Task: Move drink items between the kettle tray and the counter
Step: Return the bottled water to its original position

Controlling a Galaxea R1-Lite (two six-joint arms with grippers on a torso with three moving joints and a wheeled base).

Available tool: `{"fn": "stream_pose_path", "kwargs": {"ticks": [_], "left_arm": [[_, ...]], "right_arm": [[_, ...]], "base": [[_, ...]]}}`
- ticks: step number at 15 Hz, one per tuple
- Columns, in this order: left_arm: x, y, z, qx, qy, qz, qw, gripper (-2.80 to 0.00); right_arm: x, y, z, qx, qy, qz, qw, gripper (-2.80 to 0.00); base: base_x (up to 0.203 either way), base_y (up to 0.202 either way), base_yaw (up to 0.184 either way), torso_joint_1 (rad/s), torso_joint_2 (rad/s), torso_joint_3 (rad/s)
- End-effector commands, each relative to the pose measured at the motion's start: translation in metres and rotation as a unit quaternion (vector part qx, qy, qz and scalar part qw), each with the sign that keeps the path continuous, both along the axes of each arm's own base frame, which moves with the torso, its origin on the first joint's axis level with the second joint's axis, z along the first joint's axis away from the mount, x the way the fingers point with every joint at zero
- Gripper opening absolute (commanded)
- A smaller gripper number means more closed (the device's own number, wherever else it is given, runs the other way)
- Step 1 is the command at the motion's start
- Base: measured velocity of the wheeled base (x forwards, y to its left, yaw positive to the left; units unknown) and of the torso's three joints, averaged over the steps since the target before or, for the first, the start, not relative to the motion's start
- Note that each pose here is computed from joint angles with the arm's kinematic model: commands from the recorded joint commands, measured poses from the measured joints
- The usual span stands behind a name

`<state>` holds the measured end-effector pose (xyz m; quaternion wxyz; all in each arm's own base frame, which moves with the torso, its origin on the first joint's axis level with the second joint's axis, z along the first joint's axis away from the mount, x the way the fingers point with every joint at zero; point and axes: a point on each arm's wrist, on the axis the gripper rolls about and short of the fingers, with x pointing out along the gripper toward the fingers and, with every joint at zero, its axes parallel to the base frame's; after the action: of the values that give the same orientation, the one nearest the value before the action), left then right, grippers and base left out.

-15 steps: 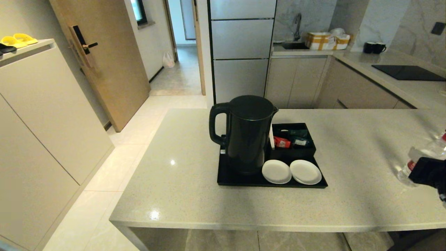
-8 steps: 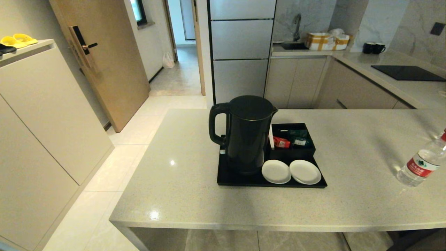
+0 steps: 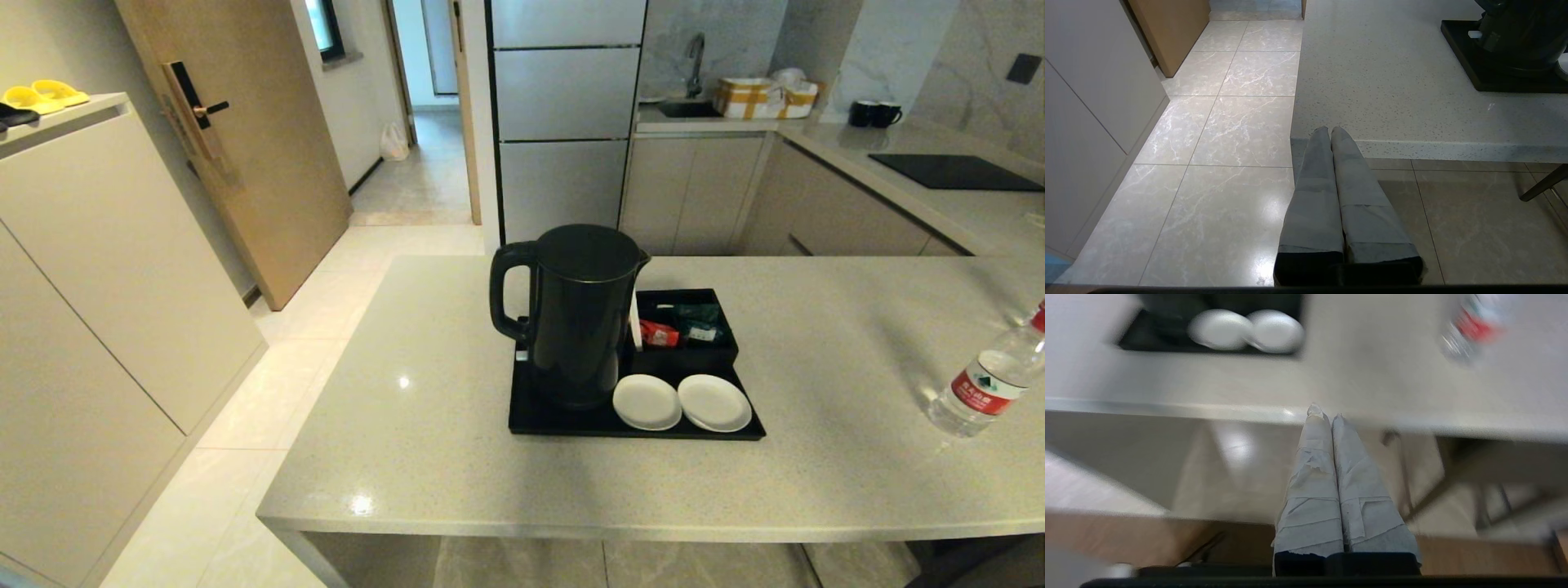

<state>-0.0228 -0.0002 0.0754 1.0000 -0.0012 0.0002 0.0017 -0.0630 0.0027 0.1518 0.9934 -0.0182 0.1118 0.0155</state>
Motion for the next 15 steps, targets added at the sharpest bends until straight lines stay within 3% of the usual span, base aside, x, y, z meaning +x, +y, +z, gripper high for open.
{"fn": "stream_pose_path", "kwargs": {"ticks": [1, 3, 5, 7, 15], "left_arm": [[0.0, 0.0, 0.0, 0.0, 0.001, 0.0, 1.0, -2.8], [0.0, 0.0, 0.0, 0.0, 0.001, 0.0, 1.0, -2.8], [0.0, 0.0, 0.0, 0.0, 0.0, 0.0, 1.0, -2.8], [0.0, 0.0, 0.0, 0.0, 0.0, 0.0, 1.0, -2.8], [0.0, 0.0, 0.0, -0.001, 0.0, 0.0, 1.0, -2.8]], "right_arm": [[0.007, -0.004, -0.038, -0.002, -0.036, -0.054, 0.998, -2.8], [0.028, -0.005, -0.06, -0.015, -0.073, -0.072, 0.995, -2.8], [0.038, -0.004, -0.067, -0.015, -0.129, -0.037, 0.991, -2.8], [0.04, -0.003, -0.078, -0.002, -0.104, -0.015, 0.994, -2.8], [0.04, -0.003, -0.076, 0.022, -0.113, -0.021, 0.993, -2.8]], "base": [[0.0, 0.0, 0.0, 0.0, 0.0, 0.0], [0.0, 0.0, 0.0, 0.0, 0.0, 0.0], [0.0, 0.0, 0.0, 0.0, 0.0, 0.0], [0.0, 0.0, 0.0, 0.0, 0.0, 0.0], [0.0, 0.0, 0.0, 0.0, 0.0, 0.0]]}}
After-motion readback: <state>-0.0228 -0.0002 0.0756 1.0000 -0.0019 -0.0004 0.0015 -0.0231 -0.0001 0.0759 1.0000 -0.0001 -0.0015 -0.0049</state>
